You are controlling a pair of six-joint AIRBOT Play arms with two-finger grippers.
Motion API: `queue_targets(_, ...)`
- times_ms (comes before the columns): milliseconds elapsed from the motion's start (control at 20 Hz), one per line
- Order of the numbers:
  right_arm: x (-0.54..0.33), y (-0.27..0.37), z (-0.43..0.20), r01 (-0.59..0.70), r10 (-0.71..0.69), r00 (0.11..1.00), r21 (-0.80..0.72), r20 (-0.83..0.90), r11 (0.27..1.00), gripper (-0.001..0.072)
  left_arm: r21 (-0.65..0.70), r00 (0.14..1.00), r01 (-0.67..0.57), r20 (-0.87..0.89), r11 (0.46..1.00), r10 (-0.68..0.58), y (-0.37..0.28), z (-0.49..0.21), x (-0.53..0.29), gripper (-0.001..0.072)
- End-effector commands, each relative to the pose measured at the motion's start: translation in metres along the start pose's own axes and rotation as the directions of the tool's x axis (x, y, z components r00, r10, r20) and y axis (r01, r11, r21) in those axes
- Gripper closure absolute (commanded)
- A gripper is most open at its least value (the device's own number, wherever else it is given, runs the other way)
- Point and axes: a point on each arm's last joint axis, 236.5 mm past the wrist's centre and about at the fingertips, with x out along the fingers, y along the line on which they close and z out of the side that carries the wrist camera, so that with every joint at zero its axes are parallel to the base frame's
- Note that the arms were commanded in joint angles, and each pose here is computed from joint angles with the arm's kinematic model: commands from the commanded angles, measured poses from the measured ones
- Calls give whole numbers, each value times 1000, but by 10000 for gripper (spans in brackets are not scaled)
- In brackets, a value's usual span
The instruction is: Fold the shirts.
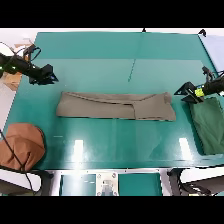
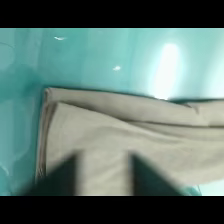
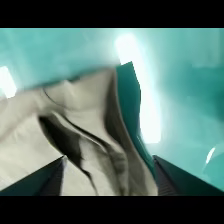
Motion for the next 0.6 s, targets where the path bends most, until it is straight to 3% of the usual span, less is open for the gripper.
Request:
queue_targets(0,16,-4,-24,-154,143,980,-73,-137,985,9,15,999,39,-31,999,-38,-13,-5,-9,681)
queue_targets(200,57,5,-36,-287,263,935,-75,-237,955,4,43,996,68,-56,997,-65,-33,-12,-2,681)
queue_targets(500,90,25,-38,-272,234,936,-120,-261,955,7,135,993,94,-90,986,-82,-78,-25,18,681)
queue_targets(550,91,28,-38,-271,231,936,-124,-264,955,92,162,992,101,-86,982,-88,-92,-27,24,681)
